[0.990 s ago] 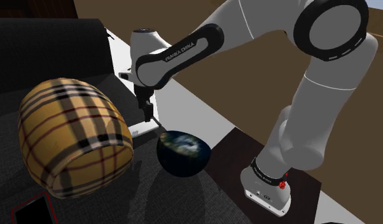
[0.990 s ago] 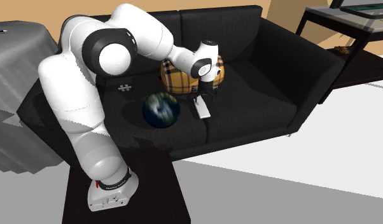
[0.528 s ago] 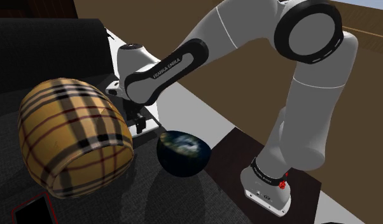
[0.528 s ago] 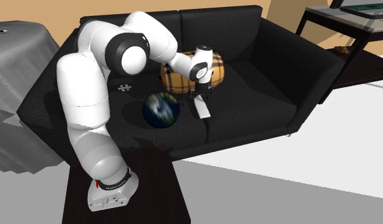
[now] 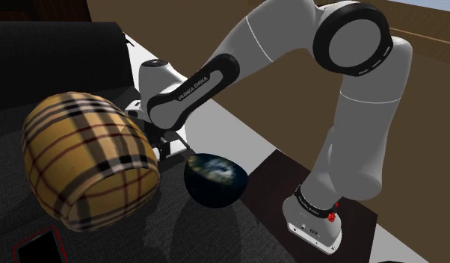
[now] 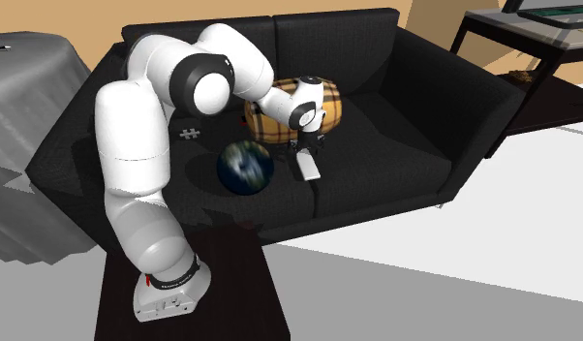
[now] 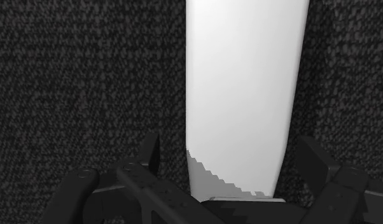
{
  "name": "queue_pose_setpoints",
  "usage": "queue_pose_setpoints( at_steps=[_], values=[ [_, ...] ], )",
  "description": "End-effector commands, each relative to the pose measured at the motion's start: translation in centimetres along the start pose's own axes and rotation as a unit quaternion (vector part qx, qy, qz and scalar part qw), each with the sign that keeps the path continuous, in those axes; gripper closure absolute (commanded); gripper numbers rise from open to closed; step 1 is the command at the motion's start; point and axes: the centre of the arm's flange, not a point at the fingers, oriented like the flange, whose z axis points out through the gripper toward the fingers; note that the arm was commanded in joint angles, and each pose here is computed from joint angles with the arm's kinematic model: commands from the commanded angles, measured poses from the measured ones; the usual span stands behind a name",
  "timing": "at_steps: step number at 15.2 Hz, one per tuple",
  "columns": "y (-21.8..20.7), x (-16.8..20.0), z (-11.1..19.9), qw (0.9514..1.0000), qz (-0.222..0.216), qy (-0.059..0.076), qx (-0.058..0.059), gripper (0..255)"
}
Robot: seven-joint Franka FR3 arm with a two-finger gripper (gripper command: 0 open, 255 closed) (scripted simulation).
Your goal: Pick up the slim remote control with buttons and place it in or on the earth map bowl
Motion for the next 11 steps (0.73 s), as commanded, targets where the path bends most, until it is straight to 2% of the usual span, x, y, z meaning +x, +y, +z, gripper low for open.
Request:
queue_pose_setpoints(
  at_steps=[1, 4, 5, 11],
  values=[
    [-0.36, 0.09, 0.77, 1.0000, -0.004, -0.004, 0.007, 0],
    [-0.36, 0.09, 0.77, 1.0000, -0.004, -0.004, 0.007, 0],
    [-0.30, 0.01, 0.75, 1.0000, -0.004, -0.004, 0.007, 255],
    [-0.22, -0.16, 0.76, 1.0000, -0.004, -0.004, 0.008, 255]
  ],
)
